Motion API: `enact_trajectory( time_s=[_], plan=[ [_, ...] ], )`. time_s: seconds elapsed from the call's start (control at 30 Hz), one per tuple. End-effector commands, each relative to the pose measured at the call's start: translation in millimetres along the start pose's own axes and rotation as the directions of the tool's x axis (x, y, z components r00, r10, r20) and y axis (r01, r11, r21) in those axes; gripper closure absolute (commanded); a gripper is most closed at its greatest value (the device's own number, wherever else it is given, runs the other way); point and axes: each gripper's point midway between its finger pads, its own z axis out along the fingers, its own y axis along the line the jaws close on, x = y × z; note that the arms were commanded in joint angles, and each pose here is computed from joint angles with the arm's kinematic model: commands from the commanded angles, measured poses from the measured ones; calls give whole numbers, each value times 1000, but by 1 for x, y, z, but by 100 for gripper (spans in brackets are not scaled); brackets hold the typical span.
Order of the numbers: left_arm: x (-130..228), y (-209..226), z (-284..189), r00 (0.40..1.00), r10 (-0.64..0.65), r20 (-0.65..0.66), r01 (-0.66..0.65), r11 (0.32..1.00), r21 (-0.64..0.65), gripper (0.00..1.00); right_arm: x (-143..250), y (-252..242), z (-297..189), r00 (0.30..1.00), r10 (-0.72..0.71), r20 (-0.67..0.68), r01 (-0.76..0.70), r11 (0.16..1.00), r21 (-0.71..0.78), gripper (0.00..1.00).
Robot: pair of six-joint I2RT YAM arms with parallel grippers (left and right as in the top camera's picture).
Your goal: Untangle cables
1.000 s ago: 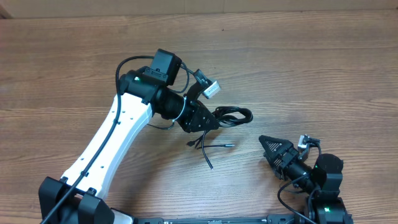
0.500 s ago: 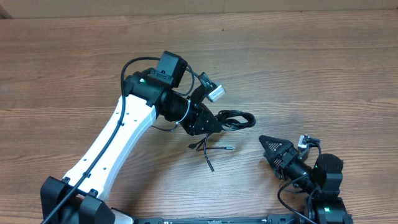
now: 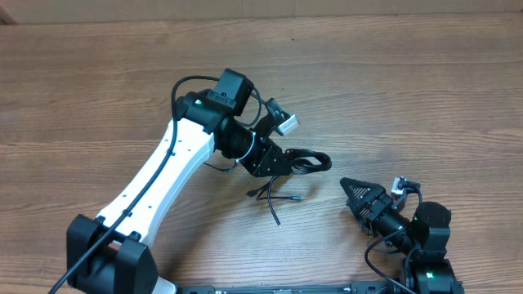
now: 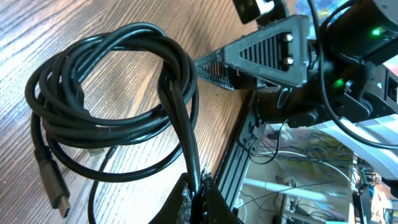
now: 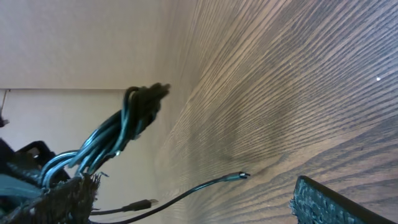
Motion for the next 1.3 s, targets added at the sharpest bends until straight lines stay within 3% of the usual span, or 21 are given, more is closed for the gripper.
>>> enact_trajectory(
  time_s=[0.0, 0.67, 1.27],
  plan=[
    [-4, -3, 2, 1000, -22, 3, 22, 1000, 13, 96, -4, 14, -2, 999, -32, 9, 32, 999, -23, 0],
    [4, 11, -20, 981, -196, 16, 196, 981, 1, 96, -4, 14, -2, 999, -32, 9, 32, 999, -23, 0],
    [0, 12, -27, 984, -171, 40, 171, 985, 16, 96, -8, 17, -2, 998, -44, 33, 45, 999, -28, 0]
  ],
)
